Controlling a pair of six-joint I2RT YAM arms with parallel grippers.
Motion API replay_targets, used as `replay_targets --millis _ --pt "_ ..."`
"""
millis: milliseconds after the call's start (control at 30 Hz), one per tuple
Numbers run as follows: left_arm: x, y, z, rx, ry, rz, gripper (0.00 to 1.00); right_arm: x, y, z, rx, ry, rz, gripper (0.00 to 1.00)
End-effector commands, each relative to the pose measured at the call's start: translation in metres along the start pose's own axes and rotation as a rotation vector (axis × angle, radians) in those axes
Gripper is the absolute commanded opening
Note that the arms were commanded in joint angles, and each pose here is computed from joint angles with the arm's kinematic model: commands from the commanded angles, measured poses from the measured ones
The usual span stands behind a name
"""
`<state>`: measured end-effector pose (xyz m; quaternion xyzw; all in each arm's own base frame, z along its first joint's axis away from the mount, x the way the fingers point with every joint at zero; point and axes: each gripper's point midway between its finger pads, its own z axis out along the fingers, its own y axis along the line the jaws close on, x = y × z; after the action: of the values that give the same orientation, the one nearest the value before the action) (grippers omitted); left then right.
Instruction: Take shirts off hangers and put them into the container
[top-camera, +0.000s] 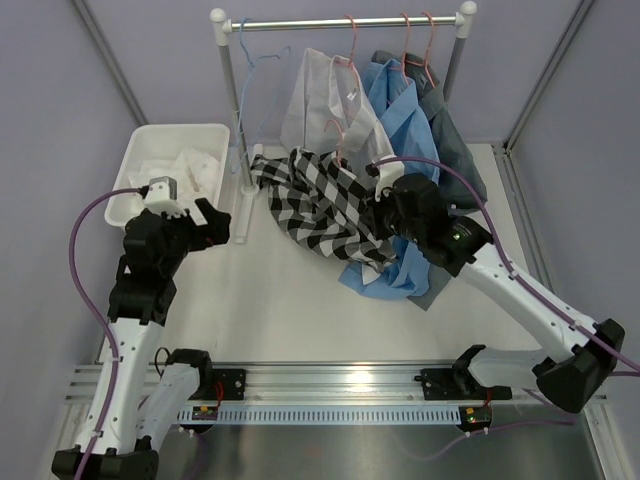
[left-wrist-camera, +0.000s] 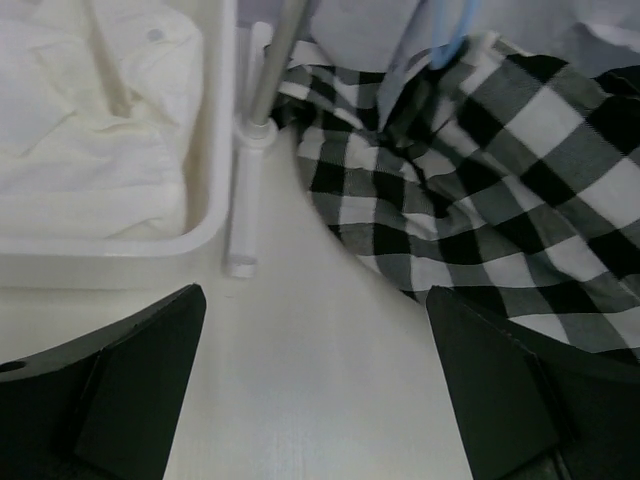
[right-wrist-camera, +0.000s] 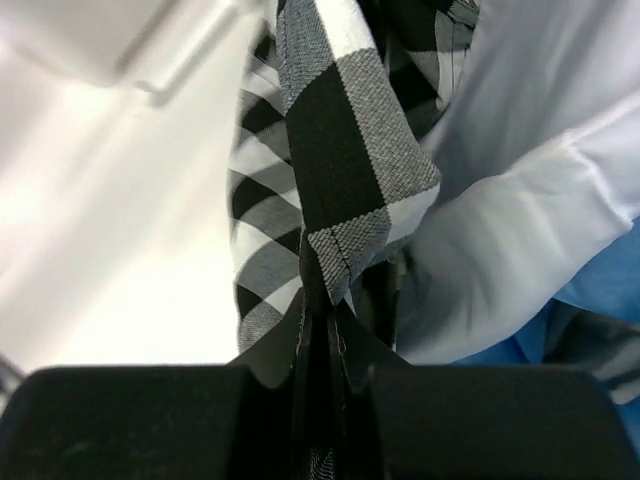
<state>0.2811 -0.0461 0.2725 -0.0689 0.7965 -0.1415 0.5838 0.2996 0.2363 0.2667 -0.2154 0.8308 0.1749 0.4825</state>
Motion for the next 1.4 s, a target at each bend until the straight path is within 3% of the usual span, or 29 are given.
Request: replay_targets --millis 0,200,433,767,1100,1367 --pt "-0.050 -0.073 -0.025 0.300 -0.089 -0.014 0.99 -0.018 0.038 -0.038 -0.179 -0.072 -0.062 0.00" --pt "-0.076 -0.138 -0.050 0.489 -0.102 -0.007 0.99 -0.027 0.071 -0.071 -0.325 -0.118 -0.090 0.00" --pt "-0.088 -0.200 -0.054 0.569 -0.098 0.033 0.99 -0.027 0.095 -0.084 -0.421 -0.122 -0.095 0.00" --pt "-0.070 -0.236 -0.019 0.436 -0.079 0.132 0.88 -0.021 0.105 -0.089 -0.457 -0.128 -0.093 0.00" --pt "-0.063 -0.242 -0.007 0.402 -0.068 0.151 0.49 -0.014 0.102 -0.087 -0.449 -0.131 -0.094 0.00" --pt "-0.066 -0.239 -0.007 0.400 -0.108 0.162 0.01 -0.009 0.105 -0.081 -0.463 -0.116 -0.089 0.00"
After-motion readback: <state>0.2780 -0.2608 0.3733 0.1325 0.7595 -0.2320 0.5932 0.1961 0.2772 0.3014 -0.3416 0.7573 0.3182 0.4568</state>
